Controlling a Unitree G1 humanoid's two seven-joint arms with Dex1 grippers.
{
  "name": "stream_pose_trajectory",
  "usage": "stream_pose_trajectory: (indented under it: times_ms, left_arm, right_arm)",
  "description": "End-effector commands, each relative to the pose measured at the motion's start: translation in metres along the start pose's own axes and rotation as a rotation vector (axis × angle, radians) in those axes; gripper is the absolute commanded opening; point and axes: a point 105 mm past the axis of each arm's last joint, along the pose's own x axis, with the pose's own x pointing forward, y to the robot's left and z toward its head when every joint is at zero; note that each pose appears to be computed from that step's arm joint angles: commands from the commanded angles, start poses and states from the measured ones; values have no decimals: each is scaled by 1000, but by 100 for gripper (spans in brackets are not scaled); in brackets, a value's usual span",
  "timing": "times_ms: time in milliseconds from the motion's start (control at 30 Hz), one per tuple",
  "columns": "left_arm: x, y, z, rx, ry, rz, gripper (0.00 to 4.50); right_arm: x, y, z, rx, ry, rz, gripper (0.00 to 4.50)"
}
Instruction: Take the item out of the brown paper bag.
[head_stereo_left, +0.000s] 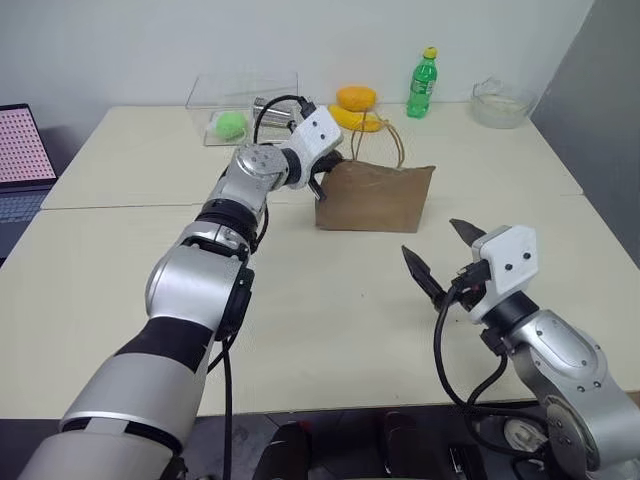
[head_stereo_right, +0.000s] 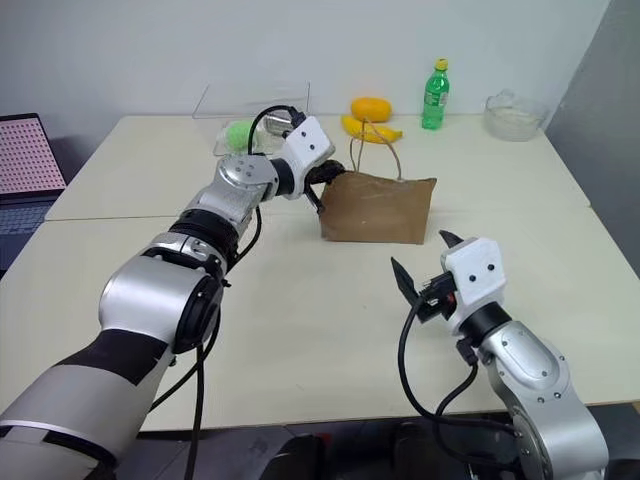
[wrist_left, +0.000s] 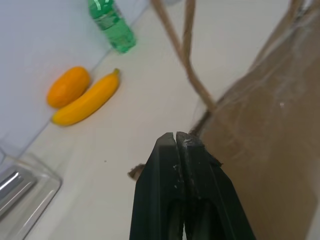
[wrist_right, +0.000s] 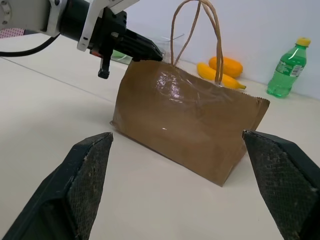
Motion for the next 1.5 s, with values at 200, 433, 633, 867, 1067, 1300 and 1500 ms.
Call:
stream_pose_trajectory:
  times_ms: [200, 433, 633, 867, 1067, 1300, 1500]
  left_arm:
    - [-25, -14, -5, -2, 0, -299, 5]
    - [-48, -29, -17, -46, -12, -496, 5]
    - [-64, -46, -24, -55, -44, -652, 5]
    - [-87, -56, -11, -57, -99, -710, 5]
    - [-128, -62, -17, 22, -8, -752, 5]
    - [-136, -73, -12, 43, -69, -735, 150]
    - [-125, -96, -8, 303, -238, -666, 334]
  right_arm:
    - [-14, 8, 22, -30, -80, 40, 438]
    - [-13, 10, 20, -23, -67, 81, 438]
    - [-12, 12, 18, -14, -58, 103, 438]
    - [-16, 13, 15, -11, -35, 124, 438]
    - [-23, 14, 9, -3, -6, 138, 438]
    - [-25, 18, 7, 3, 11, 177, 438]
    - [-32, 24, 0, 3, 53, 240, 438]
